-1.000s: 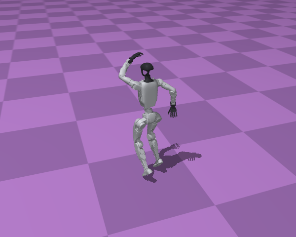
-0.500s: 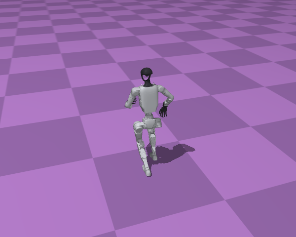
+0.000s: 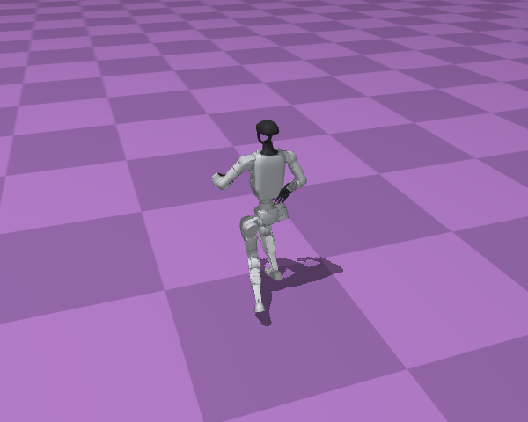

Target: Run

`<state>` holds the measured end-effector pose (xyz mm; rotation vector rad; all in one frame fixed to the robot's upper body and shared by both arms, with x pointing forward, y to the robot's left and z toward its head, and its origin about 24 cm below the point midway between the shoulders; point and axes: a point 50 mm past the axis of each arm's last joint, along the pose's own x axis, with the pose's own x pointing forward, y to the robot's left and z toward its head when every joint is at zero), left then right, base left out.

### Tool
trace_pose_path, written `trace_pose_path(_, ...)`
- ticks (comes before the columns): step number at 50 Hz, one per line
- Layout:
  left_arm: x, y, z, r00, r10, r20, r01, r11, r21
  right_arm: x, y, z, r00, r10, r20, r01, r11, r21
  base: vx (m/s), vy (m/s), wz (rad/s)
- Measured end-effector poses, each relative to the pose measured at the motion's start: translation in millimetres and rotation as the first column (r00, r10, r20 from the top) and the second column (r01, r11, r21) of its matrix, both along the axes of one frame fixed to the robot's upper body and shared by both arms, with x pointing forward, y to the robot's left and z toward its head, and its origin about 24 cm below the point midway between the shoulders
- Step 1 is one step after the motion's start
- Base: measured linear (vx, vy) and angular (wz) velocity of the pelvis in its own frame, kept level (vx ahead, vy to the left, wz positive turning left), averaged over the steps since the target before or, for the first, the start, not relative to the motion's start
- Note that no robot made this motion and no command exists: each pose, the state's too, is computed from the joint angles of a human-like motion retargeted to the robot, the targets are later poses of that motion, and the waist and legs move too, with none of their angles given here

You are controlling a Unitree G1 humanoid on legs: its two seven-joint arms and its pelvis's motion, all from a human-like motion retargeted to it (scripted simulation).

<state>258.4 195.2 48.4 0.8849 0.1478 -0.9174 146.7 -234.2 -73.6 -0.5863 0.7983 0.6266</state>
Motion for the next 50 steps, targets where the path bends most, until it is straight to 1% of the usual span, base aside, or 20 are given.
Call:
trace_pose_path(3, -1.4, 14.4, -32.5, 0.984, 0.165, -0.064, -0.166, 0.986, -0.006, 15.3, 5.8, 10.3, 0.995, 0.024, 0.097, -0.024, 1.0, -0.002, -0.58, 0.18, -0.19)
trace_pose_path(6, -3.5, 31.2, -61.6, 0.925, 0.366, -0.106, -0.369, 0.93, -0.008, 12.8, 1.4, 5.5, 0.994, -0.025, 0.105, 0.026, 1.0, -0.011, -0.69, 0.24, -0.32)
trace_pose_path(9, -26.1, 44.0, -102.2, 0.808, 0.551, -0.208, -0.558, 0.829, 0.027, -3.3, -3.3, -13.7, 0.991, -0.13, 0.028, 0.13, 0.991, 0.006, -0.7, 0.24, -0.49)
trace_pose_path(12, -73.8, 45.7, -147.7, 0.653, 0.655, -0.381, -0.67, 0.734, 0.113, -26.4, -7.4, -36.8, 0.967, -0.23, -0.108, 0.233, 0.972, 0.018, -0.62, 0.2, -0.57)
trace_pose_path(15, -130.9, 33.3, -184.2, 0.495, 0.672, -0.551, -0.689, 0.69, 0.224, -44.4, -12.7, -52.2, 0.928, -0.308, -0.212, 0.316, 0.949, 0.006, -0.56, 0.15, -0.39)
trace_pose_path(19, -201.4, 13.3, -212.0, 0.304, 0.651, -0.696, -0.629, 0.686, 0.367, -55.2, -20.9, -62.7, 0.883, -0.39, -0.261, 0.392, 0.919, -0.048, -0.53, 0.07, -0.19)
trace_pose_path(22, -244.1, 3.2, -220.3, 0.188, 0.636, -0.748, -0.559, 0.695, 0.451, -57.3, -26.1, -66.3, 0.863, -0.43, -0.263, 0.421, 0.902, -0.093, -0.55, -0.01, -0.09)
trace_pose_path(26, -272.3, 2.4, -222.5, 0.09, 0.657, -0.748, -0.538, 0.665, 0.519, -50.1, -29.6, -67.5, 0.856, -0.46, -0.238, 0.44, 0.888, -0.134, -0.58, -0.06, -0.16)
trace_pose_path(30, -261.8, 12.2, -221.5, 0.075, 0.708, -0.702, -0.622, 0.583, 0.522, -28.8, -27.5, -64.3, 0.873, -0.452, -0.182, 0.434, 0.891, -0.134, -0.62, -0.1, -0.27)
trace_pose_path(32, -246.8, 17.4, -219.9, 0.099, 0.733, -0.673, -0.679, 0.544, 0.492, -15.5, -26.0, -60.8, 0.887, -0.44, -0.143, 0.424, 0.896, -0.128, -0.63, -0.12, -0.12)
trace_pose_path(35, -228.4, 20.5, -216.9, 0.149, 0.751, -0.644, -0.734, 0.52, 0.437, -7.6, -23.9, -58.8, 0.892, -0.439, -0.106, 0.427, 0.896, -0.122, -0.64, -0.09, 0.23)
trace_pose_path(39, -213.3, 25.9, -212.3, 0.209, 0.763, -0.612, -0.758, 0.521, 0.392, -9.5, -19.0, -61.3, 0.879, -0.466, -0.099, 0.456, 0.883, -0.109, -0.58, -0.03, 0.3)
trace_pose_path(42, -205.9, 38.9, -207.8, 0.233, 0.777, -0.585, -0.757, 0.522, 0.392, -15.8, -12.9, -65.7, 0.863, -0.492, -0.119, 0.483, 0.87, -0.093, -0.51, 0.02, -0.53)
trace_pose_path(45, -207.6, 48.2, -205.9, 0.217, 0.792, -0.571, -0.762, 0.503, 0.408, -29.4, -8.8, -70.8, 0.849, -0.507, -0.148, 0.497, 0.862, -0.099, -0.51, 0.02, -0.35)
trace_pose_path(50, -204.9, 66.4, -201.4, 0.17, 0.835, -0.523, -0.804, 0.424, 0.416, -46.1, -3.8, -76.8, 0.818, -0.551, -0.165, 0.538, 0.835, -0.12, -0.54, 0.06, -0.23)
